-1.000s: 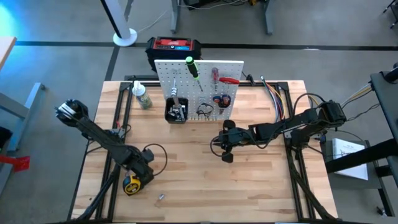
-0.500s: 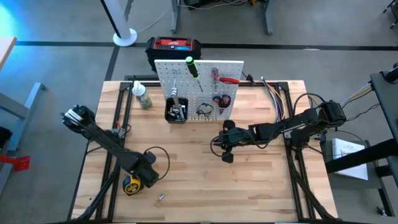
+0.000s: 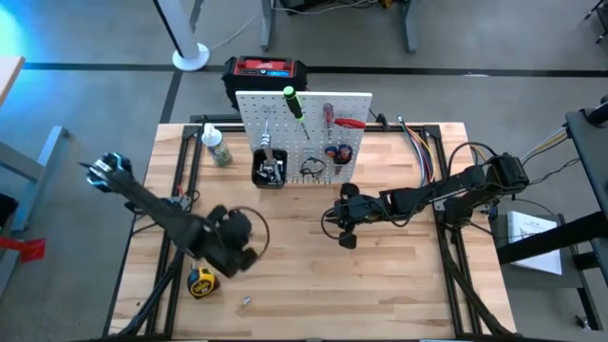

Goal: Hang tools onto peg board
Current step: Put the silver socket into the black bin on the pegboard

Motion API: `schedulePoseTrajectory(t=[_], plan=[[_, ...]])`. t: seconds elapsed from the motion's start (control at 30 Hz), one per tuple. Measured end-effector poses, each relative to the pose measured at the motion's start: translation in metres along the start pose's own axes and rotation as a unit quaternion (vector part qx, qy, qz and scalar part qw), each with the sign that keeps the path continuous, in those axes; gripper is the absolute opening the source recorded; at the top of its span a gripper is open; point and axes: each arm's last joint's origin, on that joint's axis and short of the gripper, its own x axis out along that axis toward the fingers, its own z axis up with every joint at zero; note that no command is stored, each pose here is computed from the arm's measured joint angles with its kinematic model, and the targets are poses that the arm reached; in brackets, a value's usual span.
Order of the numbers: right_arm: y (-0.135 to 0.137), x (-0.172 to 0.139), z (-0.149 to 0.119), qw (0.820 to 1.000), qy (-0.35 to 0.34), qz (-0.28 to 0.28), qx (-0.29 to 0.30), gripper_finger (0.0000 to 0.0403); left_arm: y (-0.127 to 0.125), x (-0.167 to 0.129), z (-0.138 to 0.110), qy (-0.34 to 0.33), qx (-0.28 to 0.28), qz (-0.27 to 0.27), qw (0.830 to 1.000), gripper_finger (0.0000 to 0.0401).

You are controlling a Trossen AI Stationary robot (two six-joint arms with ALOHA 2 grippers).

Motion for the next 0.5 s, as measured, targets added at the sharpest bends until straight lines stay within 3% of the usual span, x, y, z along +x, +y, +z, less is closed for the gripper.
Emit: schedulePoseTrajectory(t=[0.17, 0.37, 0.5], plan=[[0.000, 0.000, 0.001, 1.000, -0.007, 0.001, 0.010, 0.0037, 0.028, -0.040, 0.037, -0.168, 0.000, 0.012, 0.986, 0.0016], [0.005, 0.007, 0.010, 0.997, -0.064, 0.025, 0.023, 0.0037, 0.047, -0.047, 0.061, -0.245, 0.012, 0.043, 0.968, 0.0016], [0.007, 0.009, 0.013, 0.995, -0.084, 0.041, 0.032, 0.0037, 0.053, -0.039, 0.075, -0.255, 0.013, 0.066, 0.964, 0.0016]])
